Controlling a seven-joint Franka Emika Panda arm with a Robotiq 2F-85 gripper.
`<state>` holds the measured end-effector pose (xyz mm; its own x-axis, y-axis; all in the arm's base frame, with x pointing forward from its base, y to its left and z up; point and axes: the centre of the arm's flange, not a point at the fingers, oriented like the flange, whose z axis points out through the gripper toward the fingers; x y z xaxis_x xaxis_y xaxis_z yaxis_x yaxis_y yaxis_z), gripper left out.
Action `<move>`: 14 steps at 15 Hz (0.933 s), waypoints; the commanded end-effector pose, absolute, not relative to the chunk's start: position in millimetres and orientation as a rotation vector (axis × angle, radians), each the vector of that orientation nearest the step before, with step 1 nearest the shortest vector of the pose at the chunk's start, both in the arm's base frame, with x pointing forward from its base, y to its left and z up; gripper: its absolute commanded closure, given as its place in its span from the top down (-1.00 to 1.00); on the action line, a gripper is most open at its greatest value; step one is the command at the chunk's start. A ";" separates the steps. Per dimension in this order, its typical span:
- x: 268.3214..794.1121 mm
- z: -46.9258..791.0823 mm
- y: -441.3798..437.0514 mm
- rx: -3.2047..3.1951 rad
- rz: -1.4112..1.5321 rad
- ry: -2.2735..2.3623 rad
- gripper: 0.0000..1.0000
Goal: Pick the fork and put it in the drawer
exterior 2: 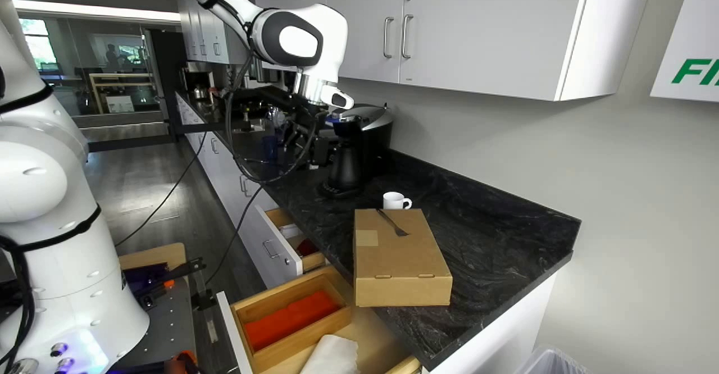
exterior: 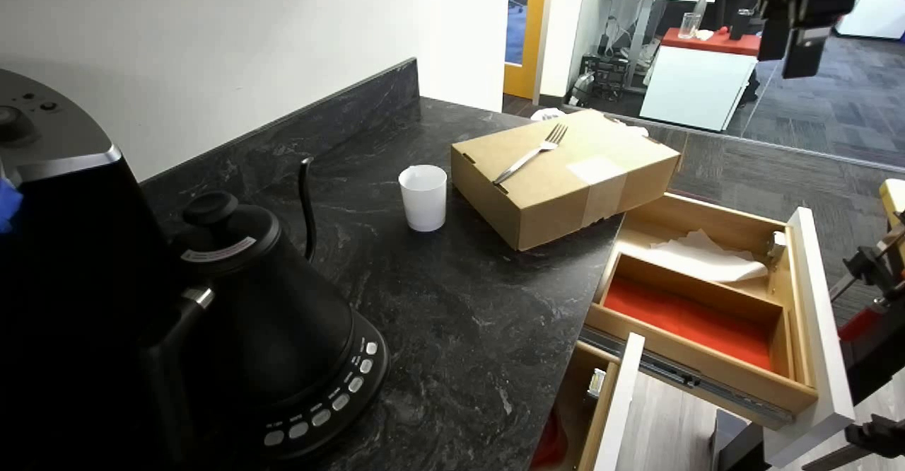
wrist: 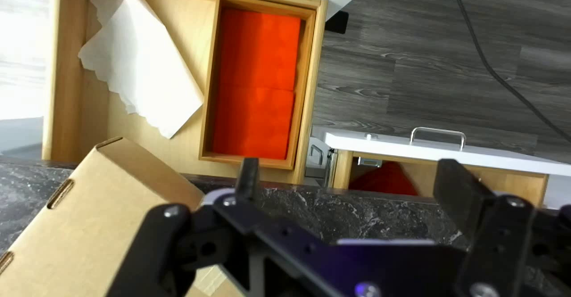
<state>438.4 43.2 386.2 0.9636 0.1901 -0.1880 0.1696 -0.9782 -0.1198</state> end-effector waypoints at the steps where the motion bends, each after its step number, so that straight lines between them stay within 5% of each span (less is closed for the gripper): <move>1: 478.6 397.5 31.4 -3.038 0.279 -0.294 1.00; 14: 514.3 385.8 21.1 -3.063 0.283 -0.341 1.00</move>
<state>503.5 28.0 383.6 0.9622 0.2050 -0.1796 0.1947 -0.9781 -0.0731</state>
